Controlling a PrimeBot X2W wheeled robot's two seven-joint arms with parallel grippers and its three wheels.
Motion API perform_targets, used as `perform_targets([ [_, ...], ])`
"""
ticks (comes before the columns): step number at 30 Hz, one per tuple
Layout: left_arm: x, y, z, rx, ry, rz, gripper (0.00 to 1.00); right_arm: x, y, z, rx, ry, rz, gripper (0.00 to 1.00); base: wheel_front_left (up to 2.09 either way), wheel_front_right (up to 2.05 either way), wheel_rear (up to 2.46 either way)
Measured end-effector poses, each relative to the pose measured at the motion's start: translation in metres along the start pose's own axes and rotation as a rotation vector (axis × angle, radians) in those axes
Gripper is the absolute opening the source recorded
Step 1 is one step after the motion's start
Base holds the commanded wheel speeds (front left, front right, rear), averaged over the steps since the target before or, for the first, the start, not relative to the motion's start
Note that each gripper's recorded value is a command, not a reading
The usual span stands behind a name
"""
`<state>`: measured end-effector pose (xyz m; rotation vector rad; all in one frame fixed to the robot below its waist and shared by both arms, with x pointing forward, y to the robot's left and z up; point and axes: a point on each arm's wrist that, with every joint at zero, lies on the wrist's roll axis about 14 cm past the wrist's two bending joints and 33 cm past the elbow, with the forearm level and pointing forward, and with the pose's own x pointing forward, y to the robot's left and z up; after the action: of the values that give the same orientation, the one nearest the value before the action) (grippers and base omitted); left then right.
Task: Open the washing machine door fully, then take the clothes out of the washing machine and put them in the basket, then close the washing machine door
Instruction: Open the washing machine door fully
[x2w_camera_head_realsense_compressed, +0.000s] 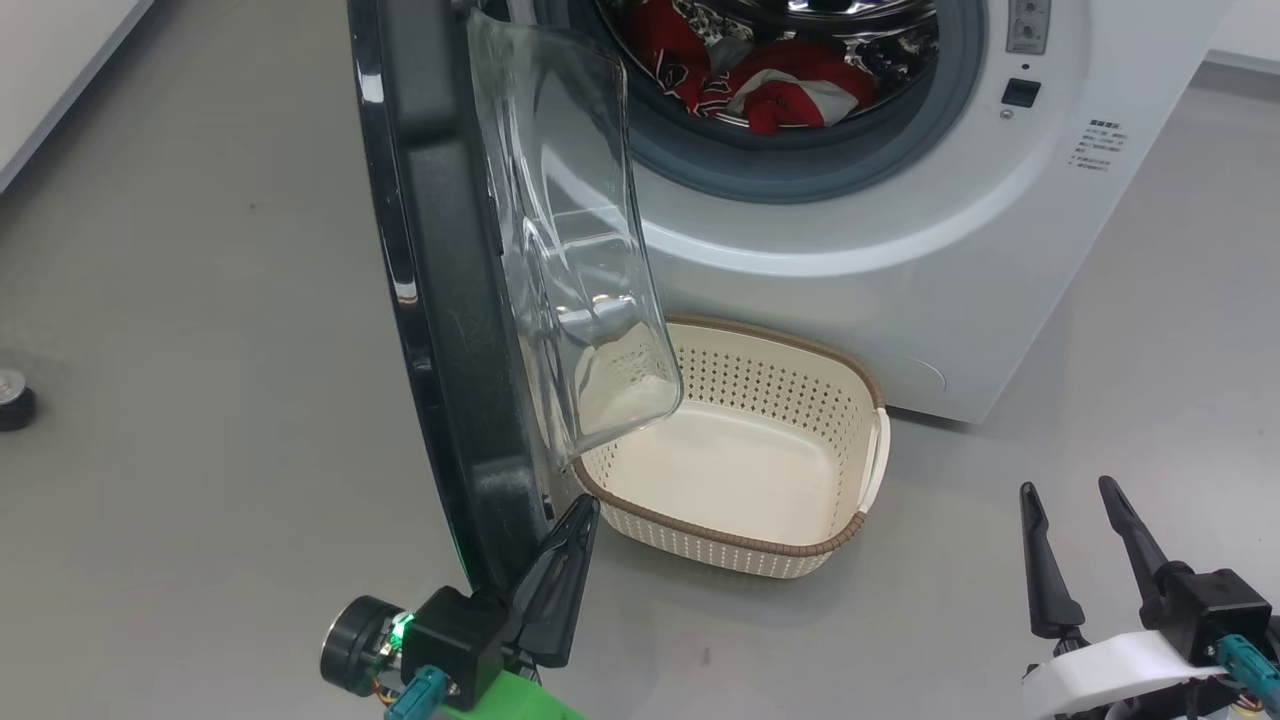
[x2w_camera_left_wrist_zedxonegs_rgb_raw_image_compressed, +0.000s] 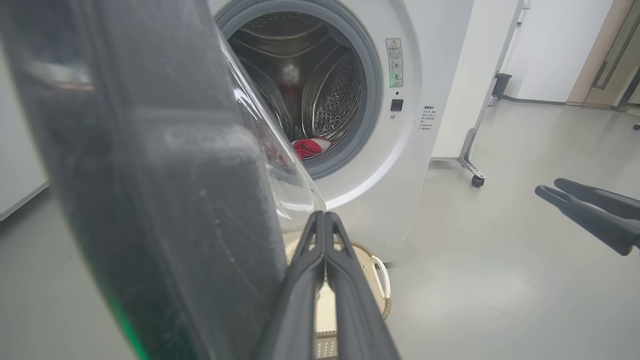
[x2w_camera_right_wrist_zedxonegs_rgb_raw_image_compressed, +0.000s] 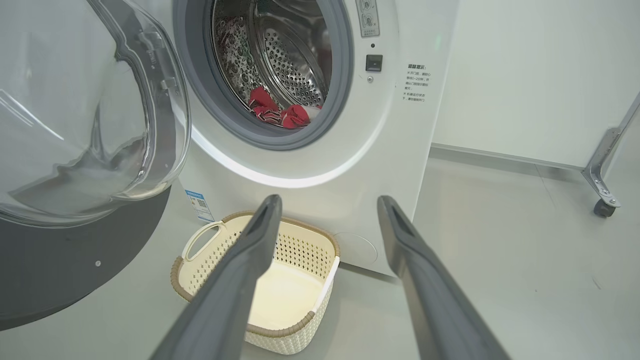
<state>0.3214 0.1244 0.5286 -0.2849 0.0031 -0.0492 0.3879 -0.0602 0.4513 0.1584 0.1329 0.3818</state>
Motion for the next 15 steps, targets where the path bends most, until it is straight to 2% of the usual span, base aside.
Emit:
perform_targets([
  [15,-0.016,0.039,0.013,0.007,-0.060,0.145,0.00,0.015,0.022,0.003,-0.026,-0.003,0.086,1.00,0.00,0.00,0.00],
])
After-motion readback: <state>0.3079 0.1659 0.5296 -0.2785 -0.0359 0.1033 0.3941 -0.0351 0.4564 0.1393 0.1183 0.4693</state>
